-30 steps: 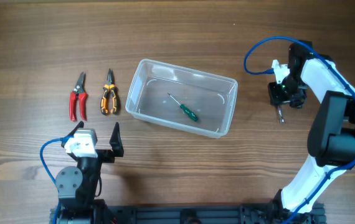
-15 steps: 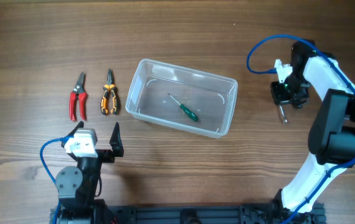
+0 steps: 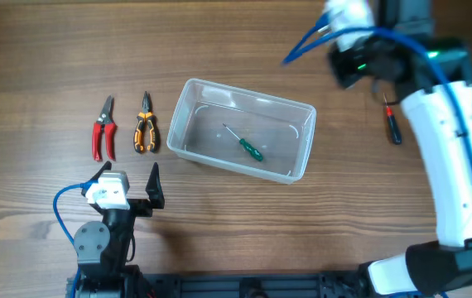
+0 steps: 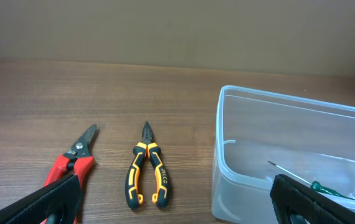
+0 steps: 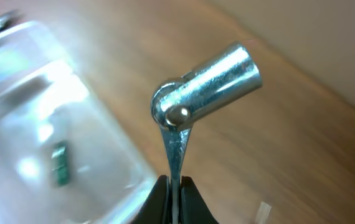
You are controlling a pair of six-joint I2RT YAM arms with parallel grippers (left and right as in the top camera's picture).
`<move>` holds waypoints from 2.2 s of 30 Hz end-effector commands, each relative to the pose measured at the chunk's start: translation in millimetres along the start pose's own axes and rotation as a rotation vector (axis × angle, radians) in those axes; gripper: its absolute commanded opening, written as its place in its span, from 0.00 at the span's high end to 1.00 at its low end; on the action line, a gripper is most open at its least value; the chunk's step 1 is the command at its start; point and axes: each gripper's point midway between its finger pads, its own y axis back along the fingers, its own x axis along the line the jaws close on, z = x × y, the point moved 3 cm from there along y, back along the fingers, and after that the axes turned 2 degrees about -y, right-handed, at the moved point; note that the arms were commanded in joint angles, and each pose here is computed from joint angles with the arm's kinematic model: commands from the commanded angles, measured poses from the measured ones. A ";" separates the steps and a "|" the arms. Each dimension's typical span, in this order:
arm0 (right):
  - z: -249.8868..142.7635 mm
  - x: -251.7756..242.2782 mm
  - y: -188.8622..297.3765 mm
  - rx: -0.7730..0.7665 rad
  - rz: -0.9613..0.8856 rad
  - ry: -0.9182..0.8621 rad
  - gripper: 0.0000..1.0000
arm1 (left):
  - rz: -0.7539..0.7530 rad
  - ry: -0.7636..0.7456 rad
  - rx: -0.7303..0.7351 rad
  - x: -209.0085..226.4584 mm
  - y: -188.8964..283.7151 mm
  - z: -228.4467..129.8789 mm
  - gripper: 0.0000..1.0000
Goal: Pack container
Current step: 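Carry hex key with right gripper and release it into container, then move right gripper to red screwdriver and grasp its handle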
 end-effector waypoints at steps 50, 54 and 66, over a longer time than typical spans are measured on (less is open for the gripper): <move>-12.1 -35.2 3.7 0.197 -0.227 -0.256 0.41 | -0.001 -0.016 -0.005 0.0 -0.1 -0.6 0.00; -83.5 -96.0 -11.0 0.361 -0.291 -0.427 0.42 | -0.001 -0.016 -0.005 0.0 -0.1 -0.6 0.00; -265.6 -153.1 -65.9 0.650 -0.298 -0.721 0.45 | -0.001 -0.016 -0.005 0.0 -0.1 -0.6 0.00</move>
